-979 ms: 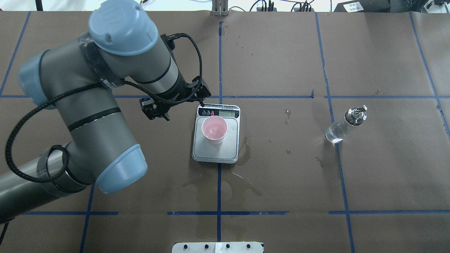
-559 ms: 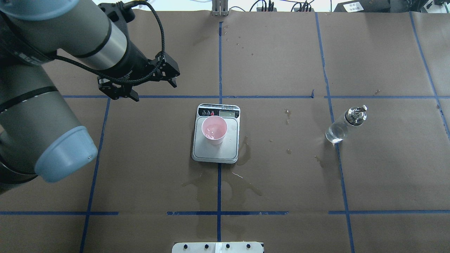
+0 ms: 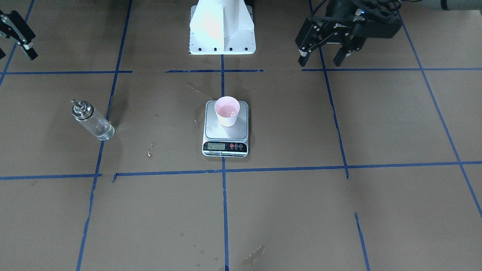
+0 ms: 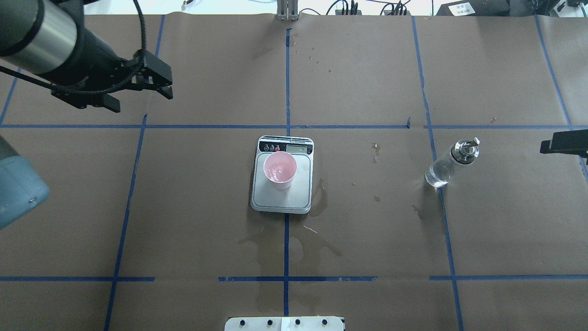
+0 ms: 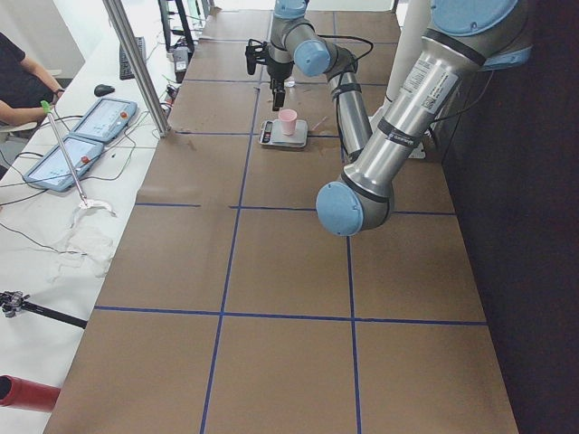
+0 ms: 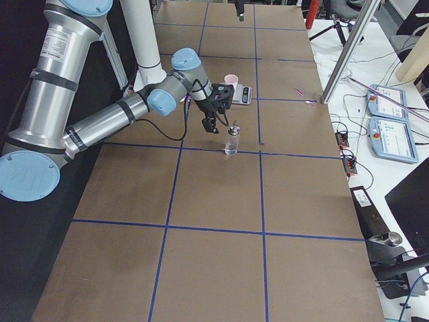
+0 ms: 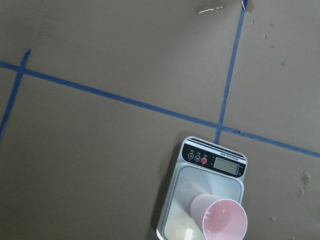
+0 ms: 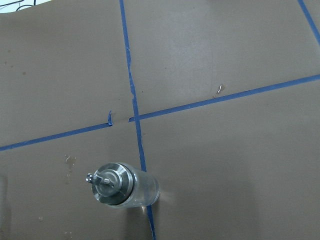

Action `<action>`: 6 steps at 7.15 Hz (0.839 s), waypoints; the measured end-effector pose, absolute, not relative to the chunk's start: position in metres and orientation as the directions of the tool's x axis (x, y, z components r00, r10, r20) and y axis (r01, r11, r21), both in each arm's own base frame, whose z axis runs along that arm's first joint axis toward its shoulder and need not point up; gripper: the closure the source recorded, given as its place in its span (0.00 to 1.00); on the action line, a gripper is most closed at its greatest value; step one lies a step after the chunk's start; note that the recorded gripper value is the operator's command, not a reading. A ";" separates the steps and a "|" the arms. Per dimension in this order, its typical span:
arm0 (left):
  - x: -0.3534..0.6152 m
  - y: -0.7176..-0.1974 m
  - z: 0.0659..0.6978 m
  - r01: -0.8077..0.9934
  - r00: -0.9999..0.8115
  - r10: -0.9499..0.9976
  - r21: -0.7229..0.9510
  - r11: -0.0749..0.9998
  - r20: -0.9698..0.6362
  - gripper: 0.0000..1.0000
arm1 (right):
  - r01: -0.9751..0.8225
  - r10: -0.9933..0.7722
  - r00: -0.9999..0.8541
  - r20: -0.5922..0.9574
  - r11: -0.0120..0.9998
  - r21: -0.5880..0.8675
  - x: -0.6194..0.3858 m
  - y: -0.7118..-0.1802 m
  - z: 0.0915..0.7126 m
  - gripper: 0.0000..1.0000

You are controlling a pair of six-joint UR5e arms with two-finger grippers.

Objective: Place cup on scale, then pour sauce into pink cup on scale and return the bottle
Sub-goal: 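Withdraw the left arm away while the right gripper reaches toward the glass bottle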

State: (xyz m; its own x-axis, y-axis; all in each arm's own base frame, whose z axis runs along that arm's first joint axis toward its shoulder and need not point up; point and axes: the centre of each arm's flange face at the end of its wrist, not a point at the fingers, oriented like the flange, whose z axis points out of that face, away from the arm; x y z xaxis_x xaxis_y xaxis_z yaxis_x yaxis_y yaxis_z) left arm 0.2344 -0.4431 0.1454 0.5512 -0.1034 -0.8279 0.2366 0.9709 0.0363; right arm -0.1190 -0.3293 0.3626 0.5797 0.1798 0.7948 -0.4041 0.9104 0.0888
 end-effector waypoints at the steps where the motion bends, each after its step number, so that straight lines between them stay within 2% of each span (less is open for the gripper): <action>1: 0.215 -0.444 0.162 0.214 0.585 -0.050 0.095 0.972 -0.810 0.00 | -0.424 0.172 0.592 0.787 0.897 0.123 -0.141 -0.320 0.366 0.00; 6: 0.139 -0.445 0.251 0.037 0.723 0.172 0.285 0.958 -0.670 0.00 | -0.517 0.122 0.703 0.701 0.764 0.386 -0.275 -0.283 0.405 0.00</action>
